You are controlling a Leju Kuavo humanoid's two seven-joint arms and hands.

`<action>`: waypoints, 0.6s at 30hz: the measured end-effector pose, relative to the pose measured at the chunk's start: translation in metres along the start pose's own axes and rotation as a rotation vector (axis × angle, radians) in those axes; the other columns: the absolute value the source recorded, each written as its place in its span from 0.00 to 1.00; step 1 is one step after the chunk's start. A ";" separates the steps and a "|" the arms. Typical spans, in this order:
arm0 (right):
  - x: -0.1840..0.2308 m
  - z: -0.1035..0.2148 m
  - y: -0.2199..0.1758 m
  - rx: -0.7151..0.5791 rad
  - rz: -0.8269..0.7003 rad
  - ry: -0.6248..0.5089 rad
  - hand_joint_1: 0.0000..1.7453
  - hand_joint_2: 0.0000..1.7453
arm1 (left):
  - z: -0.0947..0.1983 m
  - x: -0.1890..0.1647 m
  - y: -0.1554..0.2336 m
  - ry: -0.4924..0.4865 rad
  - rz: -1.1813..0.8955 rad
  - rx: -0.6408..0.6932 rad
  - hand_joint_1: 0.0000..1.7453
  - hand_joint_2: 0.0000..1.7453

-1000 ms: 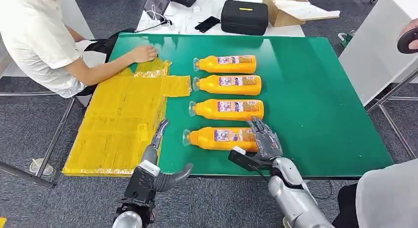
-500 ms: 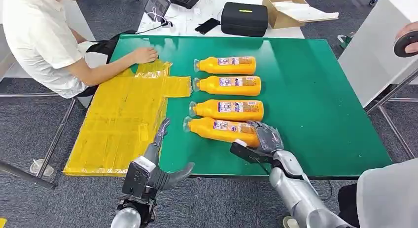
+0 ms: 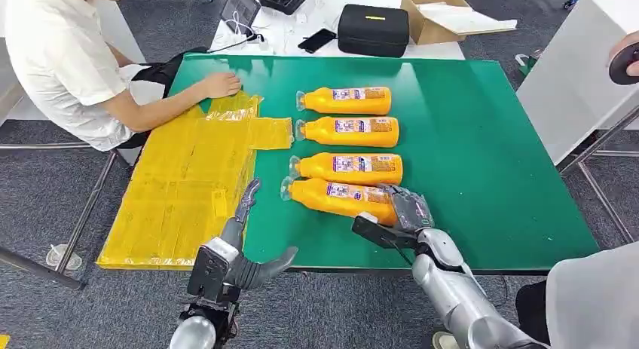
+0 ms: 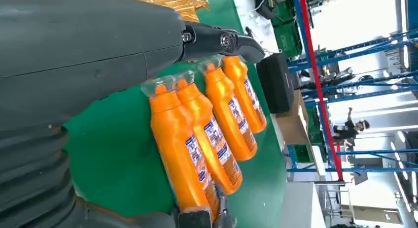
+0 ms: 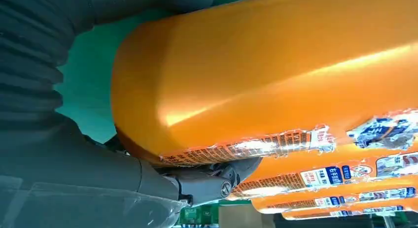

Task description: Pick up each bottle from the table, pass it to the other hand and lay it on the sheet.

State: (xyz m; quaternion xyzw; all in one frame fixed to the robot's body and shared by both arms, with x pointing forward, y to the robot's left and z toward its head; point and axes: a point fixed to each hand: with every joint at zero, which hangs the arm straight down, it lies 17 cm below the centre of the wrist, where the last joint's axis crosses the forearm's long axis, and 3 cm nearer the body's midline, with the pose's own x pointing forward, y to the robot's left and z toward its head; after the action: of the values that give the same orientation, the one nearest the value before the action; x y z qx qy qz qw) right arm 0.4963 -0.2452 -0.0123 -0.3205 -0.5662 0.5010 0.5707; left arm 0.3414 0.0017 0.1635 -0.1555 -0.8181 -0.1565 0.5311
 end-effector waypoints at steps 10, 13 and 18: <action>0.028 0.013 0.000 -0.091 -0.175 -0.116 1.00 1.00 | 0.000 0.003 0.006 -0.018 0.017 0.034 0.00 1.00; 0.039 0.021 -0.005 -0.142 -0.225 -0.153 1.00 1.00 | 0.002 0.001 0.010 -0.008 0.037 0.059 0.00 1.00; 0.064 0.037 -0.018 -0.242 -0.311 -0.204 1.00 1.00 | 0.007 -0.002 0.011 0.003 0.059 0.078 0.00 1.00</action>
State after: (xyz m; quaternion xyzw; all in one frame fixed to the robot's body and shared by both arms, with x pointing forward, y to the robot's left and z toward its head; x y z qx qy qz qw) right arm 0.4551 -0.1983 0.0305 -0.2432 -0.7197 0.3649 0.5382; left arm 0.3413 0.0145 0.1603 -0.1585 -0.8177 -0.1092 0.5425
